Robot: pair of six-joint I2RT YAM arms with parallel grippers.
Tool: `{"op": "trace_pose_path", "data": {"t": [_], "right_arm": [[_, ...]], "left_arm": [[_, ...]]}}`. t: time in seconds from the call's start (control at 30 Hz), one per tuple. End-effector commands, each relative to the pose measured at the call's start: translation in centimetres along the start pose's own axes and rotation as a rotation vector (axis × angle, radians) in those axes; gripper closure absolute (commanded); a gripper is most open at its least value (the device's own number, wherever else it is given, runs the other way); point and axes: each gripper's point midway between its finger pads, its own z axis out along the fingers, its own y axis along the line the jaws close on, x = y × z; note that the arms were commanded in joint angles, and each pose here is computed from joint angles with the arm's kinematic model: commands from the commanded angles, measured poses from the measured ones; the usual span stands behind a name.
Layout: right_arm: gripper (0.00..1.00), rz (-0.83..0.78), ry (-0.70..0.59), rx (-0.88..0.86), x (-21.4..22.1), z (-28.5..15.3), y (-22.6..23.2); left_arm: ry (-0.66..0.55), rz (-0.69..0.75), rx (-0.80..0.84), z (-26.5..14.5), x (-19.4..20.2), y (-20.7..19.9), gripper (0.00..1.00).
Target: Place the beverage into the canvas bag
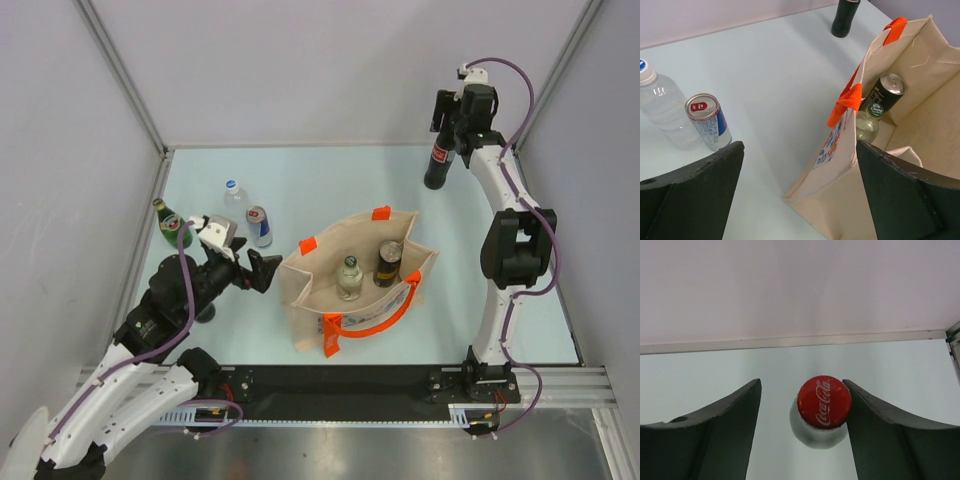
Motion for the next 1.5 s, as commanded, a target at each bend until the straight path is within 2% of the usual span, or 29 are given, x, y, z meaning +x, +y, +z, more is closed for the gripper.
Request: {"op": "trace_pose_path", "data": {"t": [0.0, 0.1, 0.17, 0.2, 0.23, 0.37, 0.83, 1.2, 1.47], "right_arm": [[0.34, -0.036, -0.065, 0.005, -2.2, 0.8, -0.5], [0.43, -0.052, -0.061, 0.007, -2.0, 0.9, -0.5], [0.54, -0.062, -0.064, 0.015, -2.3, 0.7, -0.7], [0.6, -0.069, -0.066, 0.029, -2.6, 0.4, -1.0], [0.73, -0.074, -0.065, 0.033, -2.7, 0.2, -1.0], [0.99, -0.087, -0.057, 0.057, -3.0, -1.2, -1.6], [1.0, -0.114, -0.111, 0.11, -5.5, -8.7, -2.5], [1.0, -0.084, -0.071, 0.157, -3.0, -15.5, -3.3], [1.0, -0.084, -0.038, 0.189, -2.0, -17.8, -3.7]], "left_arm": [[-0.028, 0.014, -0.02, 0.0, -0.5, 0.4, 0.0], [-0.026, 0.015, -0.011, 0.0, -0.5, 0.2, 0.0], [-0.024, 0.015, -0.011, 0.0, -0.4, 0.2, 0.0], [-0.026, 0.015, -0.011, 0.0, -0.5, 0.2, 0.0], [-0.025, 0.015, -0.01, 0.0, -0.5, 0.2, 0.0], [-0.029, 0.013, -0.004, -0.1, -0.6, 0.1, 0.0], [-0.031, 0.011, 0.015, -0.1, -0.6, -0.2, 0.0], [-0.034, 0.005, 0.046, -0.3, -0.8, -0.8, 0.0], [-0.047, 0.005, 0.054, -0.5, -1.0, -1.0, 0.0]]}}
